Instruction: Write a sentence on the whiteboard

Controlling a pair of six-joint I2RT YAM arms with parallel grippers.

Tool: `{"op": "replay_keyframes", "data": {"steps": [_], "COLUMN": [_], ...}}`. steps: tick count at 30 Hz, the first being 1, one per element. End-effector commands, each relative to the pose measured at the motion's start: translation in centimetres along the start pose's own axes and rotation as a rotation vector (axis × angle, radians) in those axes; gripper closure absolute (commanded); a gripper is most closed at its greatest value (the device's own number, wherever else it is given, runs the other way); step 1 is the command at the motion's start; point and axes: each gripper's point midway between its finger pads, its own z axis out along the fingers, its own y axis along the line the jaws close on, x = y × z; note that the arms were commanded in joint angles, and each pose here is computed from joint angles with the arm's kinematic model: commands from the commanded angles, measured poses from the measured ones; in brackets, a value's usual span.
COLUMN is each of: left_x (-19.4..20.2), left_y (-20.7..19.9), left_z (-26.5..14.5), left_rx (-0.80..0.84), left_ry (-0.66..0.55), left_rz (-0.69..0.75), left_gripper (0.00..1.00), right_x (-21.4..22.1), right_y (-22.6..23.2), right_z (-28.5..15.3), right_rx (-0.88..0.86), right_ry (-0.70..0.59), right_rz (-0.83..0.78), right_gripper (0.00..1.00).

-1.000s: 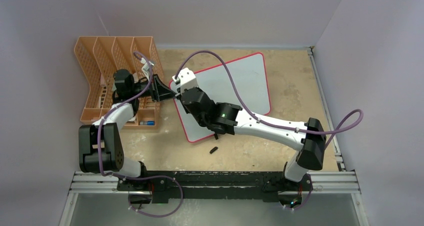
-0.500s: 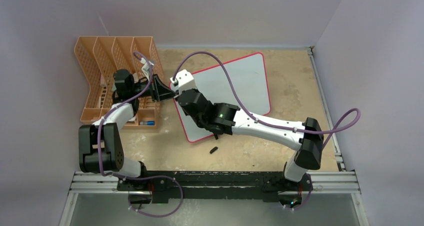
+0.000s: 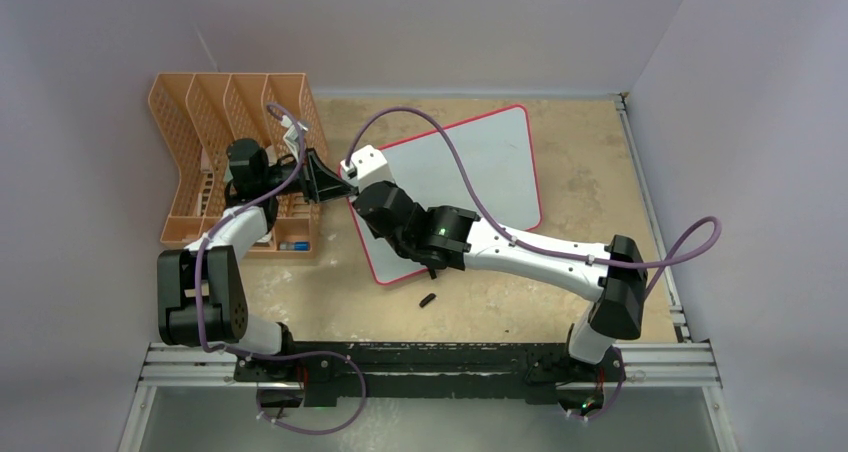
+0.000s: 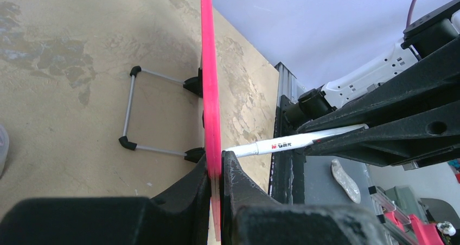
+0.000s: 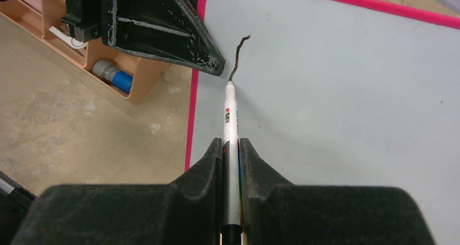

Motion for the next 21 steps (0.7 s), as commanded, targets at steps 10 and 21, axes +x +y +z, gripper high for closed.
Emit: {"op": "replay_keyframes", "data": {"steps": [10,21], "left_x": [-0.1,-0.1], "left_y": [-1.0,-1.0], "left_z": [0.5,0.5], "left_rx": [0.03,0.028], "left_ry": [0.018,0.017], "left_rz": [0.053,0.053], "left_gripper": [1.0,1.0], "right_x": [-0.6,-5.7], "right_y": [0.4,-1.6], "right_z": [-0.9,-2.9], "right_rx": [-0.027,0.034], "right_ry": [0.005,-0.172], "right_rz": [0.023,0.111], "right_gripper": [1.0,1.0]}}
